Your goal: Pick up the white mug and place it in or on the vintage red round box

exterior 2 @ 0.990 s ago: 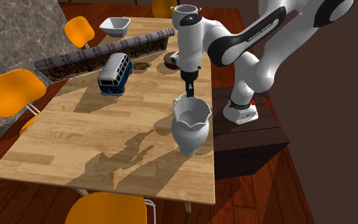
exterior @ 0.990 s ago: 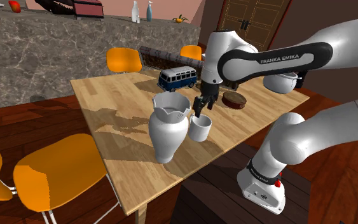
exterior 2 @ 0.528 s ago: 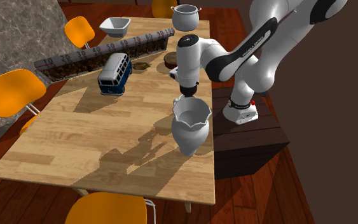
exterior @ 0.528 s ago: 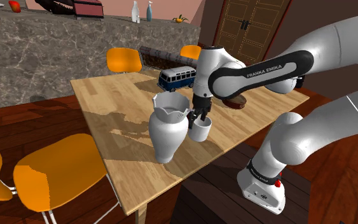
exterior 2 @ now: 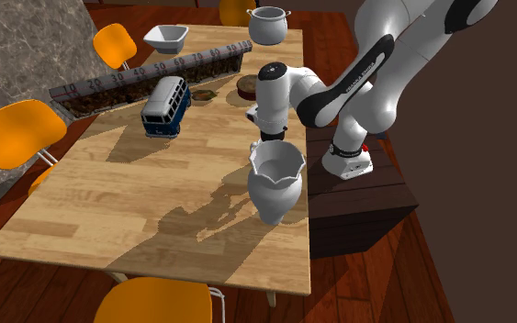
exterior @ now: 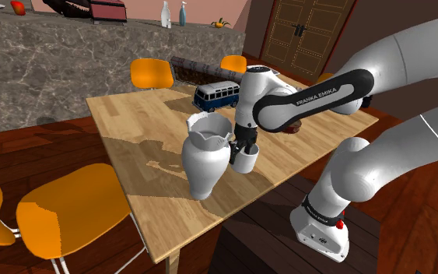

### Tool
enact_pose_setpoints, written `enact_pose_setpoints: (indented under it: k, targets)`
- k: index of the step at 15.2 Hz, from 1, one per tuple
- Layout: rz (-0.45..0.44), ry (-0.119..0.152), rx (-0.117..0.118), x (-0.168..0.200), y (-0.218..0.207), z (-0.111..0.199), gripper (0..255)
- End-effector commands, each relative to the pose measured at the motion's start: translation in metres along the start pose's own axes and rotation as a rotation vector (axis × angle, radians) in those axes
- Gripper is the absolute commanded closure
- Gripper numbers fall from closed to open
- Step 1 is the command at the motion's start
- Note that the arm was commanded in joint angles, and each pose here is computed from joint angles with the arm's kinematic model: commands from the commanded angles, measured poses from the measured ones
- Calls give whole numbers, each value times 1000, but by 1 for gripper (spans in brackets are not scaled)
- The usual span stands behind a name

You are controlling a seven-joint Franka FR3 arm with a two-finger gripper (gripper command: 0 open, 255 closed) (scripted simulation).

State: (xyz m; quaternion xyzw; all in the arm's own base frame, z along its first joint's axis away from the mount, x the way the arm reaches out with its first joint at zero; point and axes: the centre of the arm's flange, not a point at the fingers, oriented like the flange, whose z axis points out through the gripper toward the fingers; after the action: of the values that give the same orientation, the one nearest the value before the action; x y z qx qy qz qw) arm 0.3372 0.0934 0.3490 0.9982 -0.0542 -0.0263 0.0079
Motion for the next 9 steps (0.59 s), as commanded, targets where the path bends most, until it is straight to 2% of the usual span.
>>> enact_pose_setpoints:
  k: [1,4,5,9]
  targets:
    - [0,0,0,0,0,1,0]
    - [0,0,0,0,0,0,0]
    - [0,0,0,0,0,0,255]
    - [0,0,0,0,0,0,255]
